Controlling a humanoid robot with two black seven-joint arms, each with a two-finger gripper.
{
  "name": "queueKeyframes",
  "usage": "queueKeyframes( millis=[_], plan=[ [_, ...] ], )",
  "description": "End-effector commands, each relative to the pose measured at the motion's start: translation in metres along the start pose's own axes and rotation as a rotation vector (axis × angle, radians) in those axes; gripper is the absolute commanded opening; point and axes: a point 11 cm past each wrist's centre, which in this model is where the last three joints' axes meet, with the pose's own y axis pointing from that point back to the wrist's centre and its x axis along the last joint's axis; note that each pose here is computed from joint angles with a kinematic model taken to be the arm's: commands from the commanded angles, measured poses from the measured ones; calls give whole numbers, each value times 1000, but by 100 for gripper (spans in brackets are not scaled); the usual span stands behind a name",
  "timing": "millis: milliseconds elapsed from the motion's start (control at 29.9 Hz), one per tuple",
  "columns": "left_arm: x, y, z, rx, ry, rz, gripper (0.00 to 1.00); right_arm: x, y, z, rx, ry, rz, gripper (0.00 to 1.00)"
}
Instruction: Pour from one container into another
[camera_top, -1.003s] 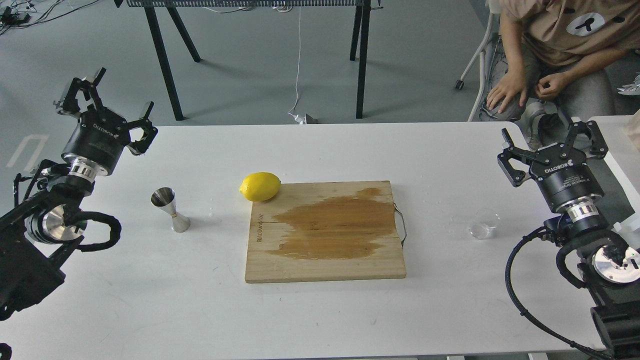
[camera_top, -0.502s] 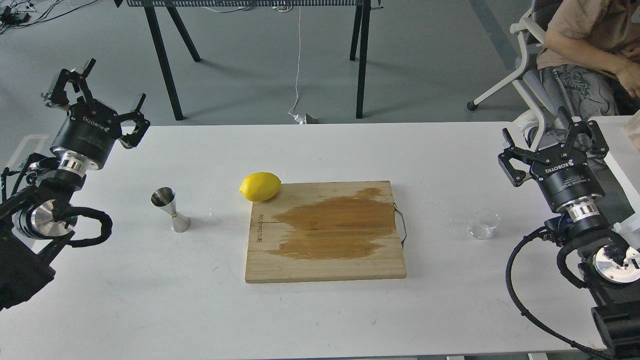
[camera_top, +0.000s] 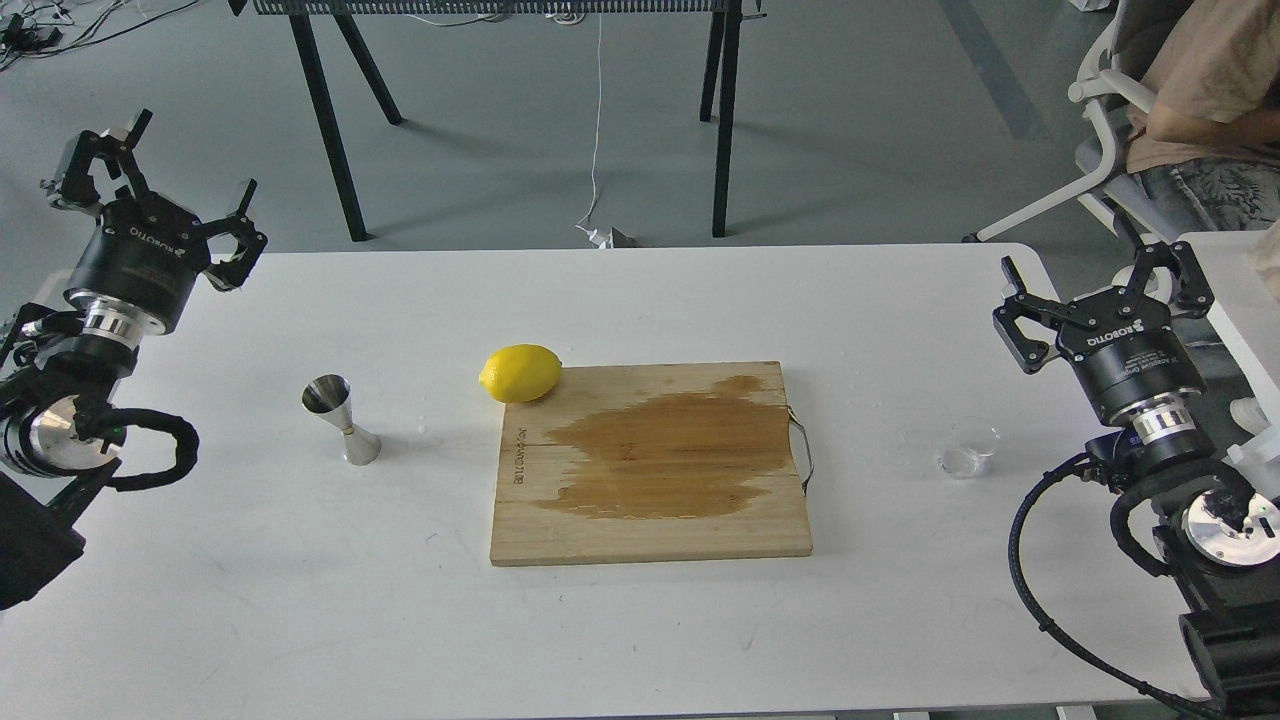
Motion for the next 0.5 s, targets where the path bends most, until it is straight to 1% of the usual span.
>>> queueKeyframes(
  millis=[0,167,268,334,468],
  plan=[
    [3,1,4,0,-14,3,100,-1,0,1,-2,0,-3,99],
    [1,-1,8,-3,-22,-4,100,0,0,1,-4,0,-1,99],
    [-2,-3,6,19,-48,-23,100,0,1,2,-7,-1,1,99],
    [-7,-4,2,75,-141,-71,100,0,1,2,-8,1,1,99],
    [-6,-1,14,204,-461,-189,100,1,2,3,-12,1,5,99]
  ],
)
